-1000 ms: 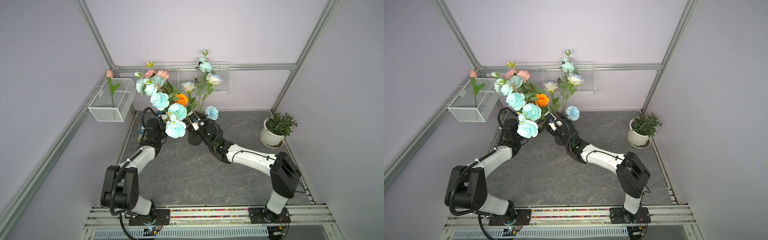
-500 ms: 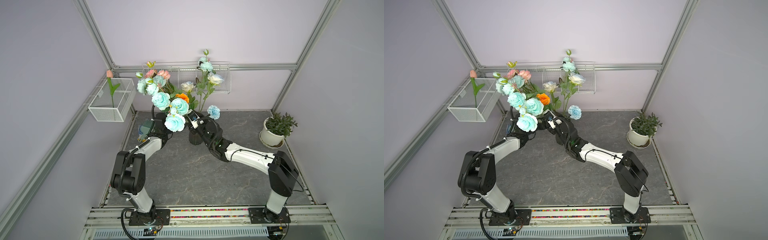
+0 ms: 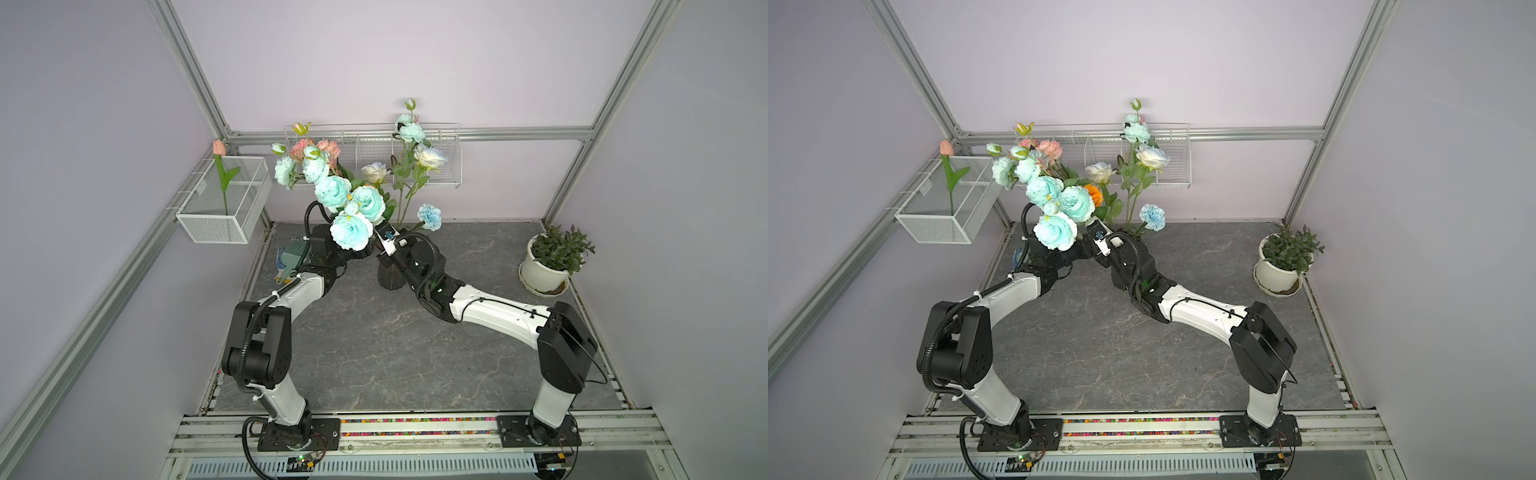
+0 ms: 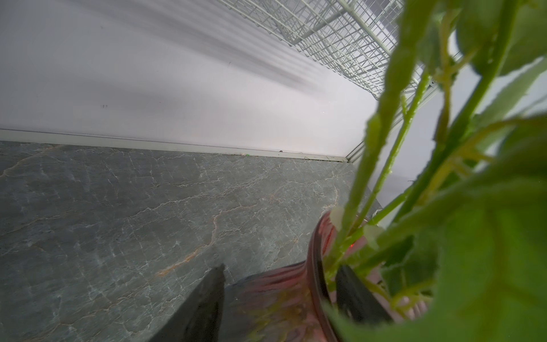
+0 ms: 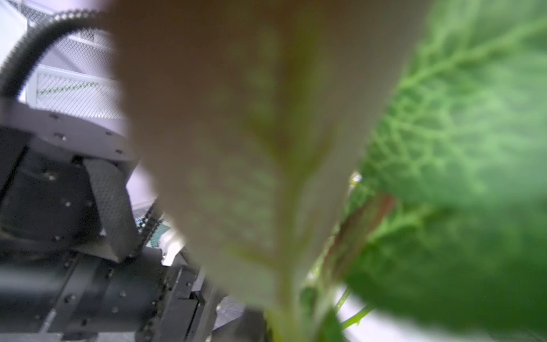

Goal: Pick out blue flowers from the vase
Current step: Pick up the flower from the vase.

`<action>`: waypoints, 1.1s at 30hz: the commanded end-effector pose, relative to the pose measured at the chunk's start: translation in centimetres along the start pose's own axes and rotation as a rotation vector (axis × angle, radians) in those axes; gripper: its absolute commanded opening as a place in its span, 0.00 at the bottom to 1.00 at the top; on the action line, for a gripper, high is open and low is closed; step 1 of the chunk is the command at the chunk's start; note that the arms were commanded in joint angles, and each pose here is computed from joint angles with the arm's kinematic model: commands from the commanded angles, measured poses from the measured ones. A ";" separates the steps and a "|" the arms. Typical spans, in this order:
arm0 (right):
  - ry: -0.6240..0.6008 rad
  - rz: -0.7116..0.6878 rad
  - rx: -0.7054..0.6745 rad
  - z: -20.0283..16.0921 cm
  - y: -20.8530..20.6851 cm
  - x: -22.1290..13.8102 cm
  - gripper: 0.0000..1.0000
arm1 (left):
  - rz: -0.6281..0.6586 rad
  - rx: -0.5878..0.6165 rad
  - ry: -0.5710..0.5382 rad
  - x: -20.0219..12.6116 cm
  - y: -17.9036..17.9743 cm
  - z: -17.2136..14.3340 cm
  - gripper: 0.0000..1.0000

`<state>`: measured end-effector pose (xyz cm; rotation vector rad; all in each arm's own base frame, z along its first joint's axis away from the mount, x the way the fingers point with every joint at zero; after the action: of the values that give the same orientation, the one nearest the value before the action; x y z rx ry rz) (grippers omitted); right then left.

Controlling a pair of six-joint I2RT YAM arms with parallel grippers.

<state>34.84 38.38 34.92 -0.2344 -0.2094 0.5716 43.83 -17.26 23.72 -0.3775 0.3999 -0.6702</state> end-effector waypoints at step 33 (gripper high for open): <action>-0.348 0.004 0.037 20.3 -6.7 -12.8 0.07 | 0.049 0.001 0.032 0.1 0.6 -0.6 0.55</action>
<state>24.33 31.21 51.16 -0.1217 -0.4855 0.6204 43.92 -17.12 23.85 -0.3737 0.3926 -0.6572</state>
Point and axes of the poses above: each gripper's point midway between its finger pads, its own x axis out along the fingers, its own y axis along the line the jaws close on, z = x × y, the point moved 5 cm from there along -x, back along the fingers, and after that the axes turned 4 degrees about x, right-handed, at the moved point
